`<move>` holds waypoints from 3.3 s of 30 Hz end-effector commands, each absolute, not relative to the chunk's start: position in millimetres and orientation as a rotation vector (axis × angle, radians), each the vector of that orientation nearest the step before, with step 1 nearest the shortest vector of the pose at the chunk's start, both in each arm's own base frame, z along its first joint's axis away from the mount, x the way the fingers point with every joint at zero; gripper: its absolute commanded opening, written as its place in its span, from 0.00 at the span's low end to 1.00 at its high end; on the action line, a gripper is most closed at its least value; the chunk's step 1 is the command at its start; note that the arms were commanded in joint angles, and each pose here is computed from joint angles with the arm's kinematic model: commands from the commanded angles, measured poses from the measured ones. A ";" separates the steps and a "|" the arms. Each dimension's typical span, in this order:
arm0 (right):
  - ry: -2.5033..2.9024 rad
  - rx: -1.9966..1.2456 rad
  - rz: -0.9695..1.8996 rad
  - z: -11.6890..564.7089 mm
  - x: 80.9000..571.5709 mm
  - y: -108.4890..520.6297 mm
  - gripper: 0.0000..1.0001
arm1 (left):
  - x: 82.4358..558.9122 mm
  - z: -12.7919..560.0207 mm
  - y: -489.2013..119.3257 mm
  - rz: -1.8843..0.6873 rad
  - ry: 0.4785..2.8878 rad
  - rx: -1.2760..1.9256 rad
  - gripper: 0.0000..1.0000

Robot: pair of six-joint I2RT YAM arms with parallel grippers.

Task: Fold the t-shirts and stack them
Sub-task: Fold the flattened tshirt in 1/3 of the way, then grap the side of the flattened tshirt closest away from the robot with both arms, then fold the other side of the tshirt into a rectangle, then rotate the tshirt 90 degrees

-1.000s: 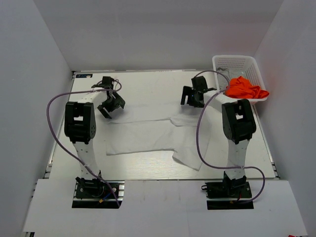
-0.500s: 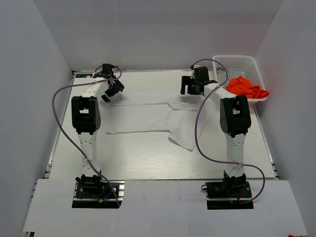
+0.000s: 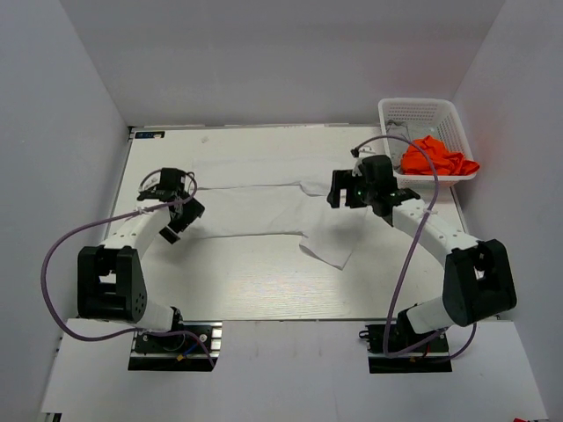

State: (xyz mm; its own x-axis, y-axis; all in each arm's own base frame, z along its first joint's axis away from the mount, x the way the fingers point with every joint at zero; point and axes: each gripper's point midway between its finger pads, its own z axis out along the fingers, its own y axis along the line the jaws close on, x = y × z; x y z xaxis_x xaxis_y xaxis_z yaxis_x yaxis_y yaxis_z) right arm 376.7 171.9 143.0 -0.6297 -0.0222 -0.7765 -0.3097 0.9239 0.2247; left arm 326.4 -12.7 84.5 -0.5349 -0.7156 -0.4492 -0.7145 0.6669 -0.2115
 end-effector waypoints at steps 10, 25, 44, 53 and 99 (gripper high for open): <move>2.318 -0.206 0.508 120.9 311.0 167.6 0.91 | 303.5 36.3 -8.8 0.047 2.402 -1.195 0.80; 2.716 -0.251 0.486 55.4 195.3 160.8 0.91 | 292.5 4.9 -14.1 0.056 2.468 -1.236 0.00; 2.617 -0.040 0.341 49.4 240.6 181.5 0.00 | 304.6 20.7 -14.7 0.053 2.467 -1.222 0.00; 2.356 0.020 0.368 124.4 316.5 191.8 0.00 | 340.2 50.7 -21.6 -0.021 2.437 -1.183 0.00; 2.323 -0.148 0.577 104.4 473.9 206.3 0.90 | 562.7 100.1 -51.1 -0.329 2.336 -0.723 1.00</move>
